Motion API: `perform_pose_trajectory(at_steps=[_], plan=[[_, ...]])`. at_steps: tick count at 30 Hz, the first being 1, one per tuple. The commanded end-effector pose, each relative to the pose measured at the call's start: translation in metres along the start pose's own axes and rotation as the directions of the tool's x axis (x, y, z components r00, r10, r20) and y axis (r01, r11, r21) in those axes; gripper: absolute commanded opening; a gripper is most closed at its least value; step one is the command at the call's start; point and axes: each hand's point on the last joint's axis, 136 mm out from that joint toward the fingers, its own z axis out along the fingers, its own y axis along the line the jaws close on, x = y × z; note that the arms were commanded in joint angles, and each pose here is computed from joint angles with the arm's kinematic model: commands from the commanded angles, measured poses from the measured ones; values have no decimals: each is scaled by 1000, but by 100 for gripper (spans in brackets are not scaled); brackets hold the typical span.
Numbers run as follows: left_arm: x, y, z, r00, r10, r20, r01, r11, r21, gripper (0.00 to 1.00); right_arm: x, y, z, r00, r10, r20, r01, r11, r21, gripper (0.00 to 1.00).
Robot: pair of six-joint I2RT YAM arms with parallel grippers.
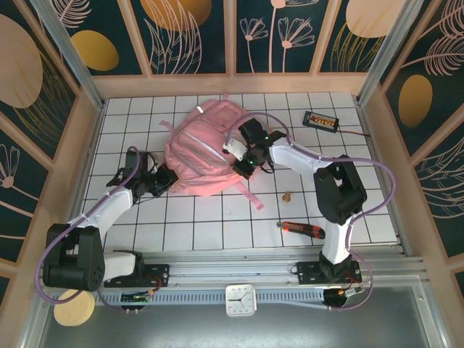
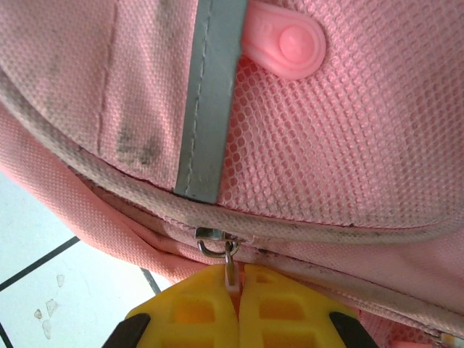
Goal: Pack books, pencil case, and school supplies into a backpack
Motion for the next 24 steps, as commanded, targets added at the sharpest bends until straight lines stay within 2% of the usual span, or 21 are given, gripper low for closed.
perform_pose_trajectory(at_steps=[1,3,7,9,10,13,14,15,16,18,20,22,23,24], plan=[[-27,47,-17,991,-27,131,53,979,-198,0,75,-87,-23,960,196,-199,-134,948,290,3],[-27,42,-16,992,-26,126,48,983,-177,0,62,-79,-24,968,198,-155,-156,957,245,9],[-31,29,-18,991,-21,134,38,991,-125,0,24,-56,-35,976,214,-31,-209,970,123,48],[-30,26,-16,991,-31,129,44,994,-102,0,1,-44,-50,974,218,55,-221,974,56,61],[-29,25,-16,991,-35,126,47,995,-90,0,-12,-38,-62,968,224,110,-228,974,20,64],[-27,22,-14,992,-41,121,49,997,-61,0,-48,-30,-104,929,240,282,-243,970,-24,76],[-27,20,-14,992,-37,118,43,998,-50,1,-57,-28,-116,910,246,335,-251,968,-29,83],[-25,19,-13,993,-34,109,40,998,-46,4,-67,-27,-130,885,250,393,-260,965,-29,98],[-25,19,-14,994,-27,106,32,998,-47,6,-73,-28,-141,859,264,438,-282,959,-26,99],[-25,17,-17,994,-12,108,17,999,-50,22,-79,-33,-154,814,310,492,-343,939,-24,99],[-26,15,-24,993,9,121,-2,999,-54,31,-80,-37,-159,768,377,518,-410,910,-54,99],[-26,12,-32,991,32,133,-23,997,-67,48,-76,-41,-161,718,439,540,-475,876,-80,99],[-26,11,-36,989,42,141,-32,997,-71,64,-74,-42,-163,692,463,553,-499,861,-96,99],[-26,11,-41,987,55,152,-43,996,-81,95,-72,-42,-166,664,482,572,-517,848,-114,99]])
